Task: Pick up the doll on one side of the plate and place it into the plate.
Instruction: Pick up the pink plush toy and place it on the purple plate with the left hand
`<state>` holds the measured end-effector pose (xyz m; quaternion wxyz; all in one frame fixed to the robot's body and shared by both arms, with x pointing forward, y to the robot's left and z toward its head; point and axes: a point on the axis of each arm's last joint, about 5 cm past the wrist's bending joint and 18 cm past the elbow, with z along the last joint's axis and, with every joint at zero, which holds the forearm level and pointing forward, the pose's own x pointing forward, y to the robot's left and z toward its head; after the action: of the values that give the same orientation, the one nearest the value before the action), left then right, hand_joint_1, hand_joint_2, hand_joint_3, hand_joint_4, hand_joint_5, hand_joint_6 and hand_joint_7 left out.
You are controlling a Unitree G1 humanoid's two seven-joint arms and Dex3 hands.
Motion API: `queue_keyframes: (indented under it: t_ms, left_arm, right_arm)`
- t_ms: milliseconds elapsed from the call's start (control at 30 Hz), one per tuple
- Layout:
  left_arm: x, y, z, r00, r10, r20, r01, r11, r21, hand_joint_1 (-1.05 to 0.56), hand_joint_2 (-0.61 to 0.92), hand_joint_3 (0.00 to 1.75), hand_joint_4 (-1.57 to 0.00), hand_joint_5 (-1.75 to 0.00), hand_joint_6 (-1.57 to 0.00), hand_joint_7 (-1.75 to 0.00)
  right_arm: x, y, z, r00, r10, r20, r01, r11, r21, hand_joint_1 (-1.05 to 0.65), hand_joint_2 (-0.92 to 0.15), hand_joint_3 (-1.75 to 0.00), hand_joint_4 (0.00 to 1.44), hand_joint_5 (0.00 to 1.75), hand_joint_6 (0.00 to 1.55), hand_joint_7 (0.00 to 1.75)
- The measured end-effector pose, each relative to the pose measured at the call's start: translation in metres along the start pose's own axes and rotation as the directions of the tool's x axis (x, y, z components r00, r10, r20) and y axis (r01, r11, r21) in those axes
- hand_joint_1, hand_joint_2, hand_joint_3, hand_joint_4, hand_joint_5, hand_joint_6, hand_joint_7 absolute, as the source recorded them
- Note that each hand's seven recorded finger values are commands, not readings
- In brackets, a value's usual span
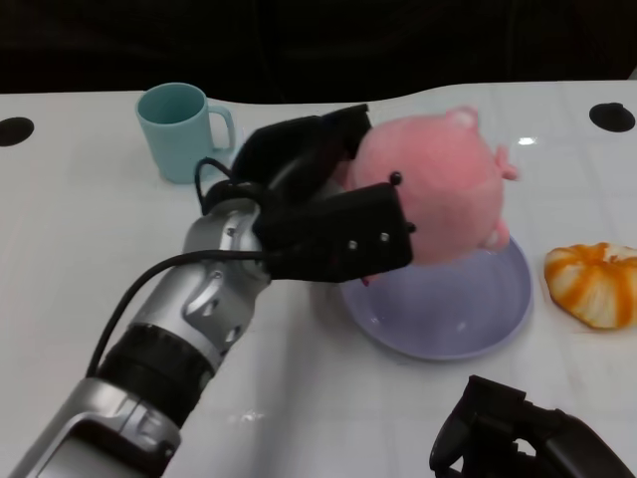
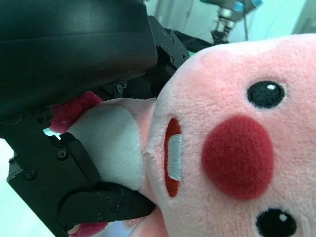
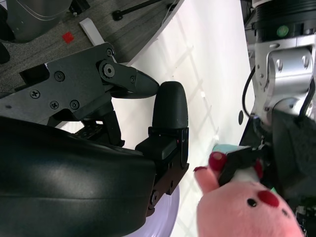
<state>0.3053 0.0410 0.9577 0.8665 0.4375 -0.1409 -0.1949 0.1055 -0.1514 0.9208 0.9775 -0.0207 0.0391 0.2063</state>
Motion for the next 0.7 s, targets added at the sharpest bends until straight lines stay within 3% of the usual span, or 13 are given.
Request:
queue_keyframes:
  t_ms: [167, 467, 533, 600, 700]
  left_arm:
    - [0.007, -0.01, 0.007, 0.999, -0.047, -0.01, 0.048, 0.999, 0.007, -0.2, 0.52, 1.0, -0.9, -1.75, -0.73, -1.75]
    - [0.016, -0.031, 0.013, 0.988, -0.142, -0.062, 0.143, 0.99, 0.011, -0.18, 0.55, 0.93, -0.89, -1.75, -0.7, -1.75]
    - [0.018, -0.032, 0.015, 0.986, -0.154, -0.07, 0.156, 0.988, 0.013, -0.22, 0.58, 0.71, -0.81, -1.75, -0.7, -1.46]
    - [0.02, -0.031, 0.016, 0.985, -0.158, -0.072, 0.159, 0.987, 0.005, -0.23, 0.67, 0.52, -0.76, -1.69, -0.8, -0.92]
    - [0.02, -0.031, 0.016, 0.98, -0.19, -0.058, 0.189, 0.982, -0.017, -0.26, 0.8, 0.32, -0.63, -1.5, -0.77, -0.37]
  right_arm:
    - [0.0, 0.0, 0.0, 1.0, 0.0, -0.002, 0.0, 1.0, -0.001, -0.22, -0.8, -0.7, 0.68, 1.74, 0.5, 1.63]
    - [0.0, 0.001, 0.0, 1.0, 0.003, -0.002, -0.003, 1.0, -0.001, -0.23, -0.81, -0.7, 0.67, 1.75, 0.5, 1.64]
    - [0.0, 0.001, 0.0, 1.0, 0.005, -0.001, -0.005, 1.0, -0.001, -0.23, -0.81, -0.7, 0.67, 1.75, 0.5, 1.64]
    - [0.0, 0.002, 0.0, 1.0, 0.006, -0.001, -0.006, 1.0, -0.002, -0.23, -0.81, -0.7, 0.68, 1.75, 0.5, 1.64]
    - [0.0, 0.002, 0.001, 1.0, 0.007, 0.005, -0.007, 1.0, -0.003, -0.24, -0.81, -0.7, 0.68, 1.75, 0.5, 1.64]
